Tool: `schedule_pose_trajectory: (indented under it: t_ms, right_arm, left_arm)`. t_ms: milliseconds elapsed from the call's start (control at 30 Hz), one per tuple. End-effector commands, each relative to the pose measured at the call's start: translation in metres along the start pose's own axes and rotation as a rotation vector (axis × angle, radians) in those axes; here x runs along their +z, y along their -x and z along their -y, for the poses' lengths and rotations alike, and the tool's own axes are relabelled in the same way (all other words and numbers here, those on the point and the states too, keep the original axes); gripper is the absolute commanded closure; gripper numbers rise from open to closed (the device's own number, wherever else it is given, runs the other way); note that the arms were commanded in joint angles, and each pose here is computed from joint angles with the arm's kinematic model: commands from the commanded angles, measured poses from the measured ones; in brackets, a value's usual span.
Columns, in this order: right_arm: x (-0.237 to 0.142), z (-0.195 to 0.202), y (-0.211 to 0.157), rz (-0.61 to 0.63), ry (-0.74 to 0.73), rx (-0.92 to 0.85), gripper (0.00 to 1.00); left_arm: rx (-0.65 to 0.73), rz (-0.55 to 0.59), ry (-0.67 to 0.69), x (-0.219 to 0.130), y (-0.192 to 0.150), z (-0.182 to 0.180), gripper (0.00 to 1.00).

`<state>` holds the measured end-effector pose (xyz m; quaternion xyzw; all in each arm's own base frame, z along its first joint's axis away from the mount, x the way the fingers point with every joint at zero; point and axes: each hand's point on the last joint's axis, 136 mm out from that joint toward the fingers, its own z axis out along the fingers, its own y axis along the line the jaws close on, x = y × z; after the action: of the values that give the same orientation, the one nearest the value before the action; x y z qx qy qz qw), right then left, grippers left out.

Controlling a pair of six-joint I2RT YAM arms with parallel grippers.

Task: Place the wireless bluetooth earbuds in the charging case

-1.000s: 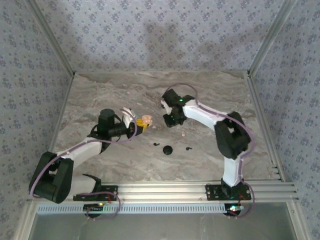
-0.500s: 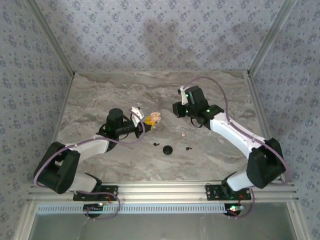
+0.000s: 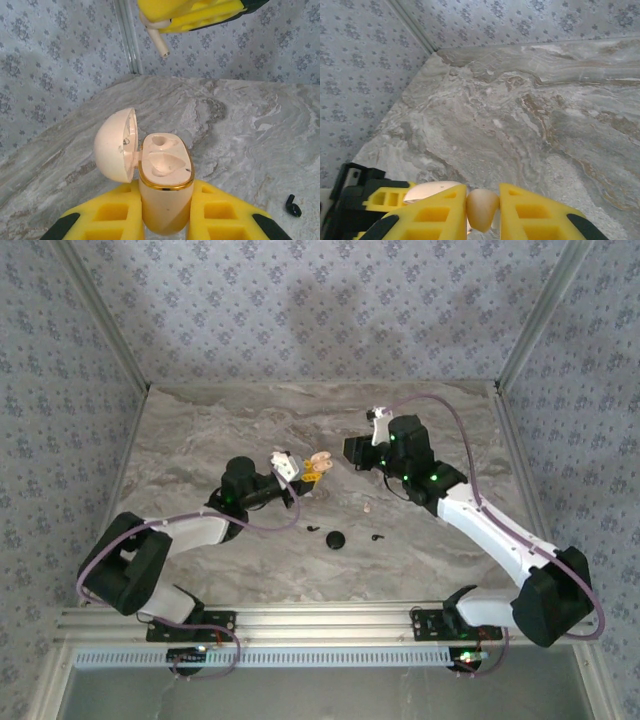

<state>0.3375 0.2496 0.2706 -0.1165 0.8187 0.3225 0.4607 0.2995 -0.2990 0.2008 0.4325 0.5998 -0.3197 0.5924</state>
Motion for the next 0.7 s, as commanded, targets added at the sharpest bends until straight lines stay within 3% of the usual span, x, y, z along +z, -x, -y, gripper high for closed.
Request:
schedule_pose_trajectory:
  t_ms: [0,667]
  right_arm:
    - [-0.005,-0.018,0.008,0.042,0.053,-0.003,0.78]
    - [0.004,-0.054,-0.003,0.076,0.232,0.048,0.77]
  left_arm:
    - [0.076,0.097,0.002,0.006,0.029,-0.003,0.88]
    - [0.077,0.144,0.025,0.006,0.045,-0.007,0.89]
